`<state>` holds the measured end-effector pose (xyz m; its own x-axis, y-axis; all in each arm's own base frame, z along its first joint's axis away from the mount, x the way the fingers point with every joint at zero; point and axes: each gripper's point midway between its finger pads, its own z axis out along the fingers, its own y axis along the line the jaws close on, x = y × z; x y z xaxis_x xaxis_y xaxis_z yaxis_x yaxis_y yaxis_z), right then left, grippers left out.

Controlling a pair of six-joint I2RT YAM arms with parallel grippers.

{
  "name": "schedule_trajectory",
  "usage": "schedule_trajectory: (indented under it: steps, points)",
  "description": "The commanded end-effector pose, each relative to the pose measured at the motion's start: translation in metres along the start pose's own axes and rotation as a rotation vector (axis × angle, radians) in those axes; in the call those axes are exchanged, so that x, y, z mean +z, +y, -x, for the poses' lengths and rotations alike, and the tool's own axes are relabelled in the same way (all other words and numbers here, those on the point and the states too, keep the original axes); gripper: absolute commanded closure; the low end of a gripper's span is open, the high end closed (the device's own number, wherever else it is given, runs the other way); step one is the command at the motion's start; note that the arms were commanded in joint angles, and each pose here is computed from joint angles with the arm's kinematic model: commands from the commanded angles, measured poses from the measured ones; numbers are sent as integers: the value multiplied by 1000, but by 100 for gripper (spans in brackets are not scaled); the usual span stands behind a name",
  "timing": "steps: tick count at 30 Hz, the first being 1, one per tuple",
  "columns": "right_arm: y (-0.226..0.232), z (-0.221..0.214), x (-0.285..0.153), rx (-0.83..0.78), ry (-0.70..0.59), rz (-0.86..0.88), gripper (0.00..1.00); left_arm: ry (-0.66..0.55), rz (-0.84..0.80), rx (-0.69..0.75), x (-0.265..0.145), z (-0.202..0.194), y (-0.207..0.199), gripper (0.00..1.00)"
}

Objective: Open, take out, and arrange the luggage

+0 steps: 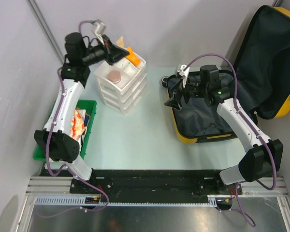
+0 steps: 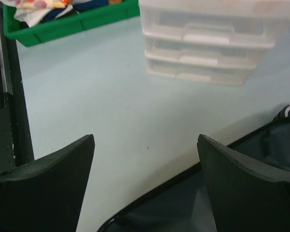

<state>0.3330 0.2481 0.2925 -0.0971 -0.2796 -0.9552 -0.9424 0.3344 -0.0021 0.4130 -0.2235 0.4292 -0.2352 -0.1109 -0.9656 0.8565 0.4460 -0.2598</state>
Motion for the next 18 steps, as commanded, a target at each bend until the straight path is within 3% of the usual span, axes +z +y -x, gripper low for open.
schedule_trajectory:
  steps: [1,5,9,15,18]
  points:
    - [-4,-18,-9,30,70,-15,9,-102,204,213,-38,64,21,100]
    - [-9,-17,-12,29,68,-42,9,-76,419,251,-59,70,61,100]
    - [-13,-16,-13,23,64,-58,9,-44,515,313,-67,69,84,100]
    - [-16,-19,-13,22,74,-70,8,27,559,358,-65,55,112,100]
    - [-16,-18,-13,17,73,-68,8,45,564,384,-62,53,121,93]
